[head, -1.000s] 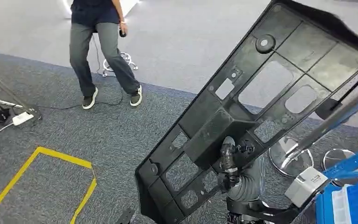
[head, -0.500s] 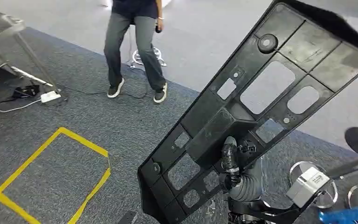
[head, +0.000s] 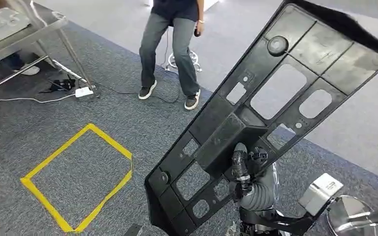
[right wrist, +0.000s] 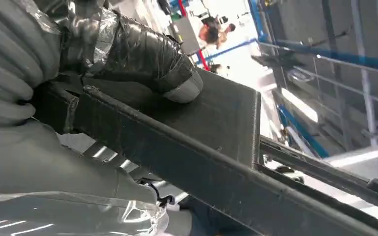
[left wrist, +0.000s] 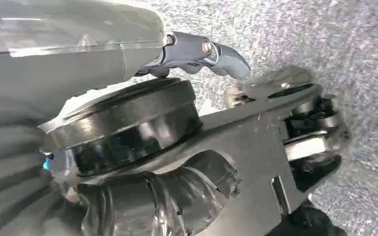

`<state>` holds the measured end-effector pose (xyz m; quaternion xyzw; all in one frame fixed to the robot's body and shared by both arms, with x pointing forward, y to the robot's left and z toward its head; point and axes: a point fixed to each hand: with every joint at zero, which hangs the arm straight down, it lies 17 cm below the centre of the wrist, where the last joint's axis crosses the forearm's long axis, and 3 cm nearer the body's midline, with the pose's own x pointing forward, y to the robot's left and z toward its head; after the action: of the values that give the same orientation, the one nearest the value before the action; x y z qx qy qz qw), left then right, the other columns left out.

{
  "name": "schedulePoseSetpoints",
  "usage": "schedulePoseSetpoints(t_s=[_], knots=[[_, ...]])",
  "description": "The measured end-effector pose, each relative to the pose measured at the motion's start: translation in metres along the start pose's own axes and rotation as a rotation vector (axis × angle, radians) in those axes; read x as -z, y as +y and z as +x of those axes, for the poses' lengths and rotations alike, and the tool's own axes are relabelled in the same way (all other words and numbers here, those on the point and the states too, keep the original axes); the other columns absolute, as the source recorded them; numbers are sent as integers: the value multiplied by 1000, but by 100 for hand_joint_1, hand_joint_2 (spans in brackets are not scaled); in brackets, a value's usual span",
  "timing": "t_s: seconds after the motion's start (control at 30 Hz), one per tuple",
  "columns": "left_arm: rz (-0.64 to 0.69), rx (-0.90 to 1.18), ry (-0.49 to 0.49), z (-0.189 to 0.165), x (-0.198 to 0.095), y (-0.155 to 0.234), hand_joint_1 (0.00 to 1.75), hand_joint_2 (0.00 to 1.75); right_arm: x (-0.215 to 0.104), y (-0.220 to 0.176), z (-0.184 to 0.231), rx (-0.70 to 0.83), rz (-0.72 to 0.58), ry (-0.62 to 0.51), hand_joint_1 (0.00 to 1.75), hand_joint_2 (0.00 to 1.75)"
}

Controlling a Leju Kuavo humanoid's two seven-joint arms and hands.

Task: Take the parts from the cabinet and place them on the table.

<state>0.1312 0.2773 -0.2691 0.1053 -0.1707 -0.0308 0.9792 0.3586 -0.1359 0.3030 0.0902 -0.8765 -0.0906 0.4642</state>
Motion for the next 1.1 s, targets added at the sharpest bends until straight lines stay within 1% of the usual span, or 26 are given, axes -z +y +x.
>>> schedulePoseSetpoints(t_s=[0.23, 0.67, 0.93, 1.1], knots=[[2, 3, 11, -6, 0, 1, 0, 175, 2, 0, 1, 4, 1, -2, 175, 175], [-7, 0, 7, -3, -1, -4, 0, 175, -1, -2, -5, -4, 2, 14, 175, 175], [0, 1, 7, -1, 0, -1, 0, 175, -1, -2, -5, -5, 3, 13, 175, 175], [6, 4, 18, -8, 0, 3, 0, 175, 0, -2, -5, -6, 3, 15, 175, 175]])
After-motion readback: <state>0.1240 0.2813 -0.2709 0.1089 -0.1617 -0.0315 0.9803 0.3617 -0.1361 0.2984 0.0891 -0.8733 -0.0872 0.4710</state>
